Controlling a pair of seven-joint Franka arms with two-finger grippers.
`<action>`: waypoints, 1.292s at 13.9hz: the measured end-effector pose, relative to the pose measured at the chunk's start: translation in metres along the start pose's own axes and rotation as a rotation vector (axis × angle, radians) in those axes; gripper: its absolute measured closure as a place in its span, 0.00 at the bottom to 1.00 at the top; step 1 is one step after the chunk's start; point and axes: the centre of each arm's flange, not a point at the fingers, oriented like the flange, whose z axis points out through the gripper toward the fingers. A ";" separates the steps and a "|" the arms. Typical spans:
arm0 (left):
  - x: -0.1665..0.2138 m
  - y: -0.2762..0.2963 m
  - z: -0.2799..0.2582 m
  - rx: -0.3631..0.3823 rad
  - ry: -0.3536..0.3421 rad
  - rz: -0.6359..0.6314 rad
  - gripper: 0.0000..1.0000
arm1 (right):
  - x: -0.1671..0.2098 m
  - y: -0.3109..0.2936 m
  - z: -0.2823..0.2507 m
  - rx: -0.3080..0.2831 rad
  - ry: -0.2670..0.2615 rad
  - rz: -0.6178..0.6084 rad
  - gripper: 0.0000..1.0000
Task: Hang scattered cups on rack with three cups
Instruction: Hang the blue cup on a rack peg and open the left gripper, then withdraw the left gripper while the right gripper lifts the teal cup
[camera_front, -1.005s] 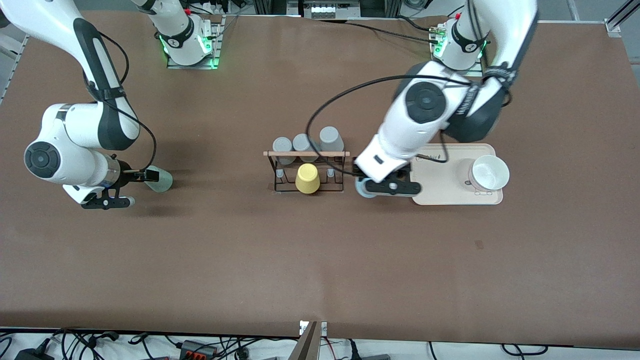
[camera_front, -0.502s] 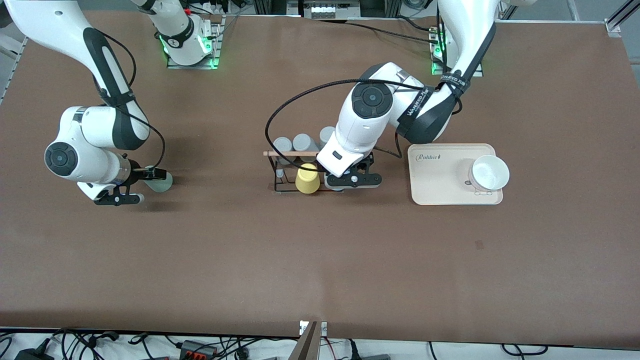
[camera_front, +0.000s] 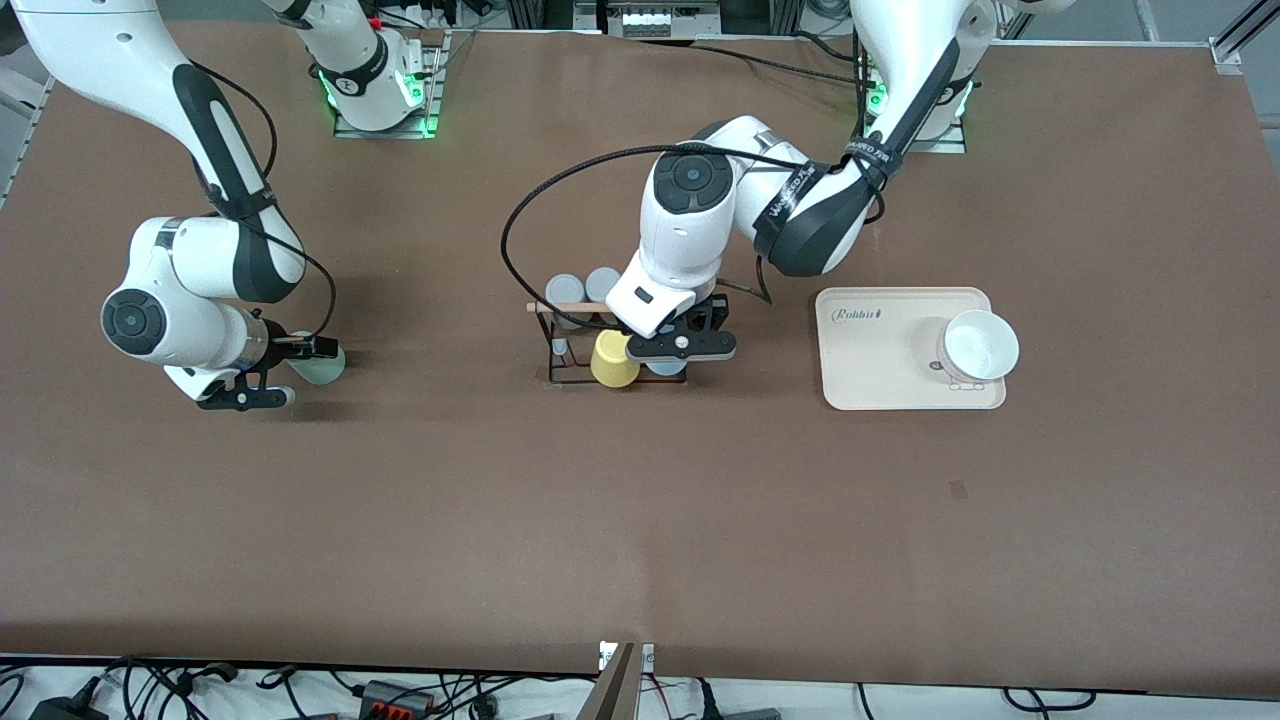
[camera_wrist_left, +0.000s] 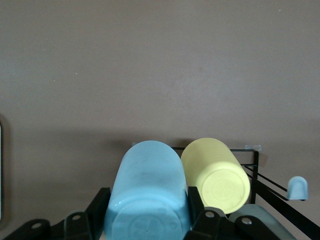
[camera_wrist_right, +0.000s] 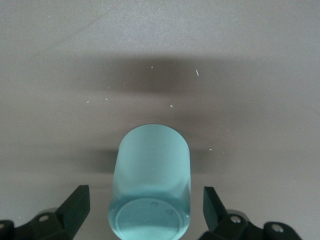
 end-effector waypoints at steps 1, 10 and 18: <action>0.001 -0.001 0.006 0.005 -0.006 -0.002 0.33 | 0.000 0.000 0.000 0.000 -0.001 0.000 0.01; -0.005 0.006 0.030 0.023 -0.032 0.011 0.19 | 0.002 0.002 -0.003 0.000 0.004 0.004 0.34; 0.027 -0.029 -0.028 0.057 0.005 0.070 0.00 | 0.029 -0.056 -0.157 0.066 0.013 -0.022 0.34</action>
